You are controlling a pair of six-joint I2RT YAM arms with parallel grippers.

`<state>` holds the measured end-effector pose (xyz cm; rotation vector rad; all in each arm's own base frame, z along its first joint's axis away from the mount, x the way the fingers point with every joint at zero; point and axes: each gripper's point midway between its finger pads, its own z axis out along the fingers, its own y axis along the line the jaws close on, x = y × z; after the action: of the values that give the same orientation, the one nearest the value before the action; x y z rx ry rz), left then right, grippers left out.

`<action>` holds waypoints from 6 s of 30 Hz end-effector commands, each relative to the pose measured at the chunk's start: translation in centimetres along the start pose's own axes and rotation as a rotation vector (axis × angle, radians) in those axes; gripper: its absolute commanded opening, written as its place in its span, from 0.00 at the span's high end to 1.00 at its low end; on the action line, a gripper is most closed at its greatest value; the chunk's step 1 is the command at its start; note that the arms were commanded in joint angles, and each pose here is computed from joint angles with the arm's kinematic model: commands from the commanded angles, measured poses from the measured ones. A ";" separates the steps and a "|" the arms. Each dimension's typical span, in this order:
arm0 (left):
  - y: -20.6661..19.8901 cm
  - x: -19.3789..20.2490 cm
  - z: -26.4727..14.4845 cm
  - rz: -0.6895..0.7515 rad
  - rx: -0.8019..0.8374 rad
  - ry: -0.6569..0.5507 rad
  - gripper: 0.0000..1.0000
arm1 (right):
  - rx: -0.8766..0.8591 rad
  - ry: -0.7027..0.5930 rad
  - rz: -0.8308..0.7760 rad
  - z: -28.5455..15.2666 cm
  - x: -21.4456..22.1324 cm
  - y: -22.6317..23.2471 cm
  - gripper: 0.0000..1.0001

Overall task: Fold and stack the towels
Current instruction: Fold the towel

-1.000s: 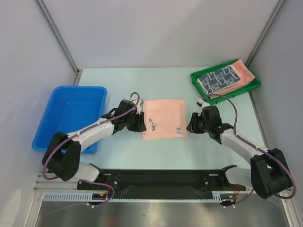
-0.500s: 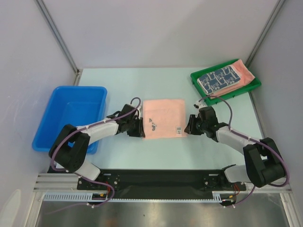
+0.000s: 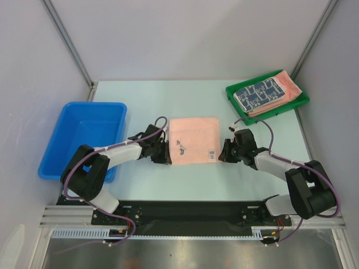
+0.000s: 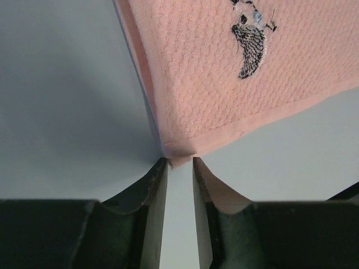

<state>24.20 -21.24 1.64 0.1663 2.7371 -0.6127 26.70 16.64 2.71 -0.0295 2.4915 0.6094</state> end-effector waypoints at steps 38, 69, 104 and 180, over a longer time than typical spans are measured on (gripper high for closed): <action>0.0 -3.7 -0.6 -0.072 -0.094 -0.069 1.00 | 0.026 -0.013 0.045 -0.5 -0.6 0.5 1.00; -7.0 -27.6 -7.7 0.028 0.125 -0.387 1.00 | -0.222 -0.478 -0.141 -1.4 -29.8 7.2 1.00; -4.0 -12.8 -4.7 -0.038 0.197 -0.099 1.00 | -0.160 0.057 0.015 1.0 -12.1 0.8 1.00; -1.5 -7.5 -7.0 0.077 -0.067 -0.128 0.55 | -0.114 -0.016 -0.094 -2.2 -8.3 2.5 0.70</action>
<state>23.91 -20.00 5.70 0.1015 2.7725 -0.5779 28.88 16.41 6.78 -0.0626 2.5335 0.7064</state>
